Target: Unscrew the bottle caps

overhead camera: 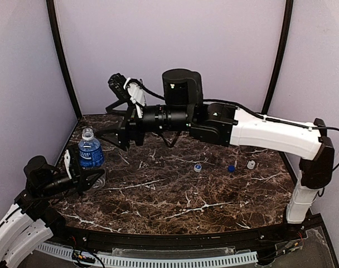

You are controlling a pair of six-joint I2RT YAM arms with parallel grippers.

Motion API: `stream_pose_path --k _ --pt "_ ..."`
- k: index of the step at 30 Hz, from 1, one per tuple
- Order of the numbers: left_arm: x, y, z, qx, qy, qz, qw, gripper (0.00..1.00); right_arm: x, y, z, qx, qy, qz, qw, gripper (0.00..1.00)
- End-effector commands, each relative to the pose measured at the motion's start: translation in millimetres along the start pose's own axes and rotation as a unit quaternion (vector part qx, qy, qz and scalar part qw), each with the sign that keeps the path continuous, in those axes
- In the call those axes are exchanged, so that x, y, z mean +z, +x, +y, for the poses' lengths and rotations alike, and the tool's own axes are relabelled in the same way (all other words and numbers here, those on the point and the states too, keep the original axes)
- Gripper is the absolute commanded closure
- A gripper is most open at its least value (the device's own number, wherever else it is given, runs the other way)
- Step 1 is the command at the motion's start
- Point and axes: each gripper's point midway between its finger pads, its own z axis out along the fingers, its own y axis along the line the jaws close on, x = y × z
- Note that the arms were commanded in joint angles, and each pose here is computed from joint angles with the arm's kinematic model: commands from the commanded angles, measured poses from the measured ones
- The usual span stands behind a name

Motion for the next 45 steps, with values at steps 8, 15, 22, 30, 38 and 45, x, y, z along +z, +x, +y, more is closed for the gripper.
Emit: stream_pose_path --k 8,15,22,30,38,45 --pt "-0.5 -2.2 -9.7 0.003 0.032 -0.015 0.999 0.70 62.1 -23.0 5.9 0.042 -0.100 -0.106 0.988 0.20" --pt "-0.5 -2.0 -10.1 0.003 0.033 -0.016 0.999 0.70 79.6 3.6 14.3 0.065 -0.119 -0.078 0.988 0.39" --pt "-0.5 -3.0 -10.7 0.005 0.034 -0.018 0.999 0.70 87.6 24.2 10.2 0.080 -0.106 -0.049 0.990 0.46" --pt "-0.5 -2.1 -10.7 0.004 0.034 -0.017 0.999 0.70 90.2 31.2 9.4 0.083 -0.105 -0.033 0.990 0.82" --pt "-0.6 -2.0 -6.7 0.004 0.022 -0.017 1.000 0.04 67.8 12.6 0.8 0.068 -0.086 -0.038 0.993 1.00" --pt "-2.3 -3.3 3.6 -0.008 -0.007 -0.022 1.000 0.01 14.4 33.6 -70.4 0.063 0.078 0.011 0.995 1.00"
